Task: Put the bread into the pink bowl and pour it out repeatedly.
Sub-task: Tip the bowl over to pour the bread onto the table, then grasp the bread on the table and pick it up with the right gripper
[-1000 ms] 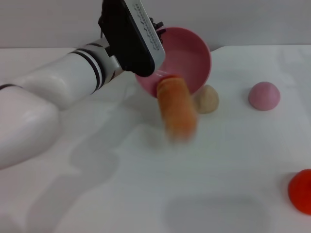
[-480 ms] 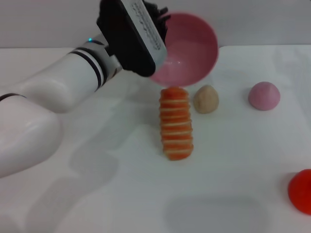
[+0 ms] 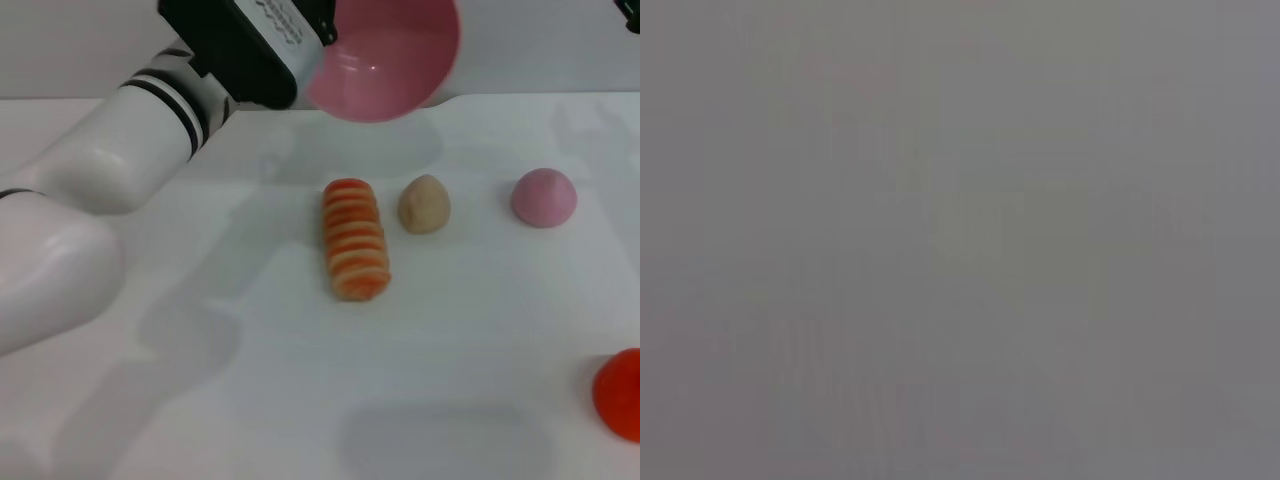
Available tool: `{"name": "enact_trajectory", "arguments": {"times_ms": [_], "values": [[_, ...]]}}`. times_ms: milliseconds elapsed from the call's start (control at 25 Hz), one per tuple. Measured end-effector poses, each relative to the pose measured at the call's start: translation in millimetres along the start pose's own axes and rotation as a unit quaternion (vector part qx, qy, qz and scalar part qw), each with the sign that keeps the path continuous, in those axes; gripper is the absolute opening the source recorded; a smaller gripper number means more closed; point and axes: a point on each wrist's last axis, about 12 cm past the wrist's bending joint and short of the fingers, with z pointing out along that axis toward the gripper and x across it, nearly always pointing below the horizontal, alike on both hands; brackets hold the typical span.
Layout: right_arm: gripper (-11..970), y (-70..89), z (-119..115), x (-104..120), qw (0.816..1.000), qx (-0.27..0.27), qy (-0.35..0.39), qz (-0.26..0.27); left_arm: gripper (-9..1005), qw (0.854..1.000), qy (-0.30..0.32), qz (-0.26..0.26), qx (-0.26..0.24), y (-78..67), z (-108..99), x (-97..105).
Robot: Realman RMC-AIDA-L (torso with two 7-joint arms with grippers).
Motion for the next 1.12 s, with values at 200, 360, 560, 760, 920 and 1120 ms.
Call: {"name": "enact_trajectory", "arguments": {"times_ms": [200, 360, 560, 760, 920, 1120], "values": [[566, 0.5, 0.9, 4.2, 1.000, -0.001, 0.007, -0.003, 57, 0.996, 0.040, -0.084, 0.017, 20.2, 4.2, -0.4], [567, 3.1, 2.9, 8.0, 1.000, -0.005, 0.014, -0.007, 57, 0.982, 0.089, -0.152, 0.064, 44.9, 12.4, -0.2], [567, 8.6, 7.7, 14.6, 0.999, -0.015, 0.027, -0.016, 58, 0.945, 0.162, -0.247, 0.139, 83.8, 18.0, 7.7], [566, 15.3, 15.1, 25.4, 0.997, -0.043, 0.058, -0.020, 58, 0.900, 0.211, -0.320, 0.207, 110.9, 8.4, 20.5], [566, 19.1, 25.9, 31.3, 0.991, -0.092, 0.100, -0.005, 58, 0.884, 0.232, -0.329, 0.236, 120.7, -4.8, 26.1], [560, 35.3, 36.6, 31.4, 0.967, -0.195, 0.160, 0.029, 58, 0.876, 0.242, -0.339, 0.243, 123.6, -13.3, 32.7]]}}
